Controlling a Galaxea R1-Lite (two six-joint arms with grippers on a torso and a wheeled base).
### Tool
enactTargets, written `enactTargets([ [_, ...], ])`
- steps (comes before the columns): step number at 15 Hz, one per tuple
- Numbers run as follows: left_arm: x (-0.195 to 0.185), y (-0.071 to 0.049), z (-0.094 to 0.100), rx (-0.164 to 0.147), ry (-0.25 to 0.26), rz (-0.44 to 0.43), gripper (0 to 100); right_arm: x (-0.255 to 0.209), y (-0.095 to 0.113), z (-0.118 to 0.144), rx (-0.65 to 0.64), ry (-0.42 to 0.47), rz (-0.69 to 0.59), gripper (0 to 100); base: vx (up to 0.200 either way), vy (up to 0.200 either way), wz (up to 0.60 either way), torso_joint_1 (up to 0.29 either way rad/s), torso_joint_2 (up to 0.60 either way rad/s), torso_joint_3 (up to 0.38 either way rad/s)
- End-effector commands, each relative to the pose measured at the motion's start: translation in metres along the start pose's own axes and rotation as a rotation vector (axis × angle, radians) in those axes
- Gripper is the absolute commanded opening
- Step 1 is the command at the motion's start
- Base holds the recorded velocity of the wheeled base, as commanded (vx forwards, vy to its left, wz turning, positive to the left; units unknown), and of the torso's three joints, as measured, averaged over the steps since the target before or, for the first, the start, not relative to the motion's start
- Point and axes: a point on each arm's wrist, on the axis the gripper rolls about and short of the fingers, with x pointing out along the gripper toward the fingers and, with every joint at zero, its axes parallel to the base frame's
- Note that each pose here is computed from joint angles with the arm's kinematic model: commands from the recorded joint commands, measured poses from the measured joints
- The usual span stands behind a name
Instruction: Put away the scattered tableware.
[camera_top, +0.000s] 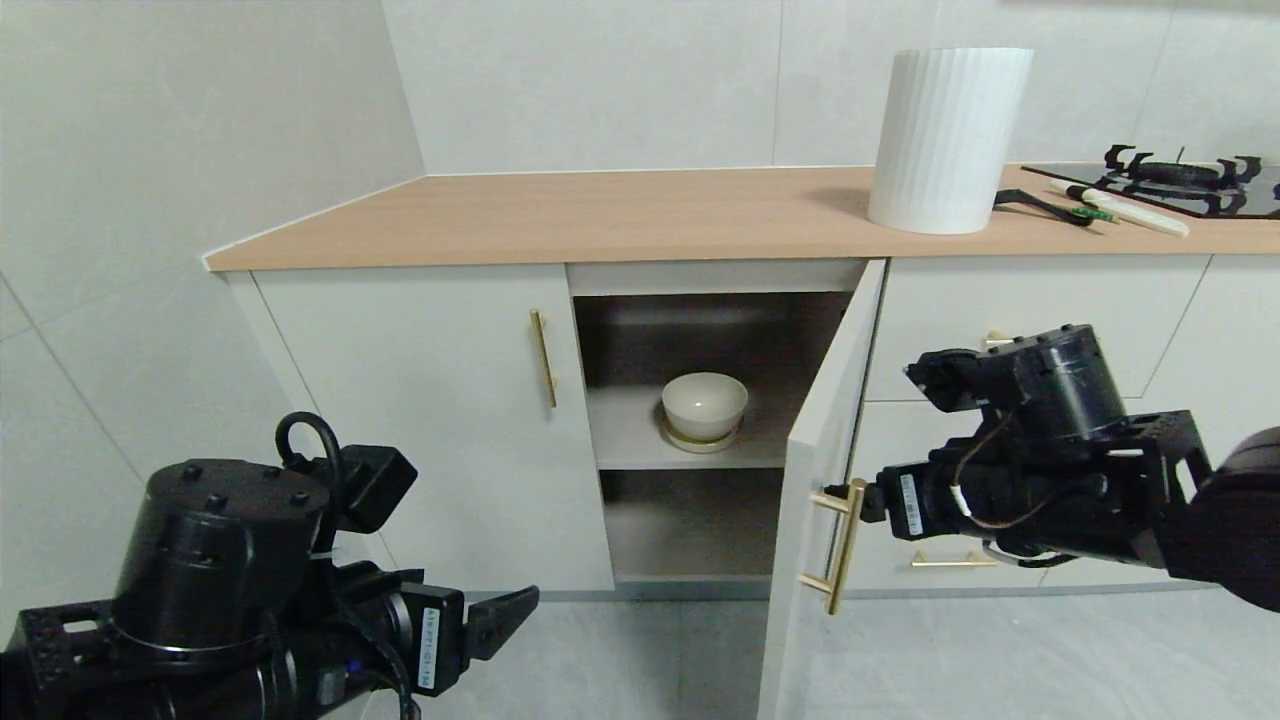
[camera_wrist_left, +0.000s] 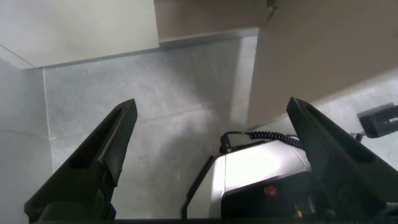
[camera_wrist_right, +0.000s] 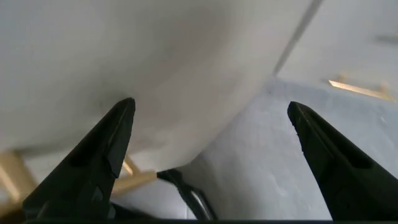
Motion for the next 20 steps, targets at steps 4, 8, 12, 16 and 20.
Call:
enactTargets([
  [4,-0.001,-0.001,0.001,-0.001,-0.007,-0.002,100,0.056,0.008,0.0,0.009,0.027,-0.002,100,0.0,0.0,0.0,0.0,0.0,0.0],
  [8,0.001,-0.001,0.0,0.001,0.002,0.001,100,0.072,0.011,0.002,0.104,-0.051,0.016,100,0.0,0.0,0.0,0.0,0.0,0.0],
  [12,0.001,0.0,-0.002,0.03,0.008,0.005,100,0.082,0.011,-0.002,0.14,-0.056,0.017,100,0.1,0.0,0.0,0.002,0.0,0.002],
  [16,0.001,0.0,-0.001,0.026,0.006,0.004,100,0.09,0.012,-0.002,0.179,-0.093,0.03,100,0.15,0.0,0.0,-0.002,0.0,0.004],
  [20,0.001,0.0,-0.002,0.028,0.007,0.004,100,0.094,0.014,0.001,0.212,-0.115,0.037,100,0.0,0.0,0.0,0.0,0.0,0.0],
])
